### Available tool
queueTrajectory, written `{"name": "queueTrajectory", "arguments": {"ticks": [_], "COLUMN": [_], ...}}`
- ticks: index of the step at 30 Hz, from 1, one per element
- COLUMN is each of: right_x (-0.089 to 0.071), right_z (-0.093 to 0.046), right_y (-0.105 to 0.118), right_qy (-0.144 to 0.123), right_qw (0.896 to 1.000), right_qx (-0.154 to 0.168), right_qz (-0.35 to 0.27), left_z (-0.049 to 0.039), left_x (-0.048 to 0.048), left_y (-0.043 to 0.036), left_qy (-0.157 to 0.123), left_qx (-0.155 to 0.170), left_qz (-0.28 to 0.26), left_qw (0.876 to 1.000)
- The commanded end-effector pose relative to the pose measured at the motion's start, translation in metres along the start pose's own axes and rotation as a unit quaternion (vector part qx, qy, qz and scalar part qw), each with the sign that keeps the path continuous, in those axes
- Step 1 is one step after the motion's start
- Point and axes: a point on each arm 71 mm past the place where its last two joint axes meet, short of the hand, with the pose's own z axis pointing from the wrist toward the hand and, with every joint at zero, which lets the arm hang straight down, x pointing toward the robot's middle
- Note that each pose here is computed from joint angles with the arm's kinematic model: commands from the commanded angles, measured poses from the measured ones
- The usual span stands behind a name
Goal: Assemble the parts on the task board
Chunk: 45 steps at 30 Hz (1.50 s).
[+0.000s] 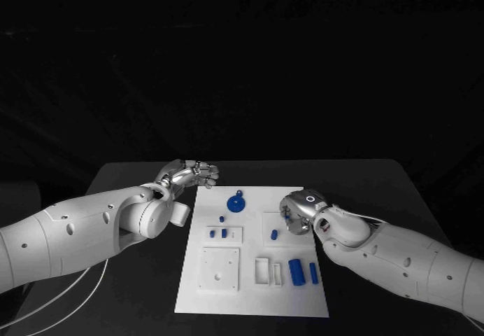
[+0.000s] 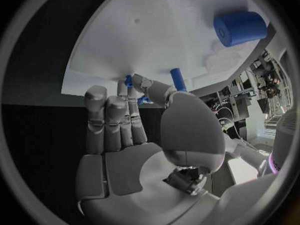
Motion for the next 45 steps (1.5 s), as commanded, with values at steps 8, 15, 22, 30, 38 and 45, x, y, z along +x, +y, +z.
{"name": "queueTrajectory", "arguments": {"ticks": [8, 15, 22, 30, 38, 45], "right_x": [-0.014, -0.027, -0.047, -0.065, -0.061, -0.040], "right_z": [0.000, 0.000, -0.005, -0.007, -0.002, -0.002], "right_y": [-0.004, -0.004, 0.001, 0.032, 0.075, 0.114], "right_qy": [-0.022, -0.037, -0.062, -0.085, -0.076, -0.045], "right_qw": [1.000, 0.999, 0.997, 0.991, 0.989, 0.986], "right_qx": [-0.002, -0.006, -0.015, -0.054, -0.103, -0.143], "right_qz": [-0.010, -0.001, 0.042, 0.091, 0.081, 0.068], "left_z": [0.0013, 0.0018, 0.0018, 0.0037, 0.0070, 0.0109], "left_x": [-0.0015, -0.0033, -0.0047, -0.0072, -0.0088, -0.0063], "left_y": [-0.0012, -0.0010, -0.0008, -0.0004, 0.0001, 0.0001], "left_qy": [-0.001, -0.004, -0.006, -0.013, -0.022, -0.026], "left_qx": [0.005, 0.005, 0.005, 0.007, 0.008, 0.010], "left_qz": [-0.002, 0.000, 0.000, 0.002, 0.003, 0.003], "left_qw": [1.000, 1.000, 1.000, 1.000, 1.000, 1.000]}}
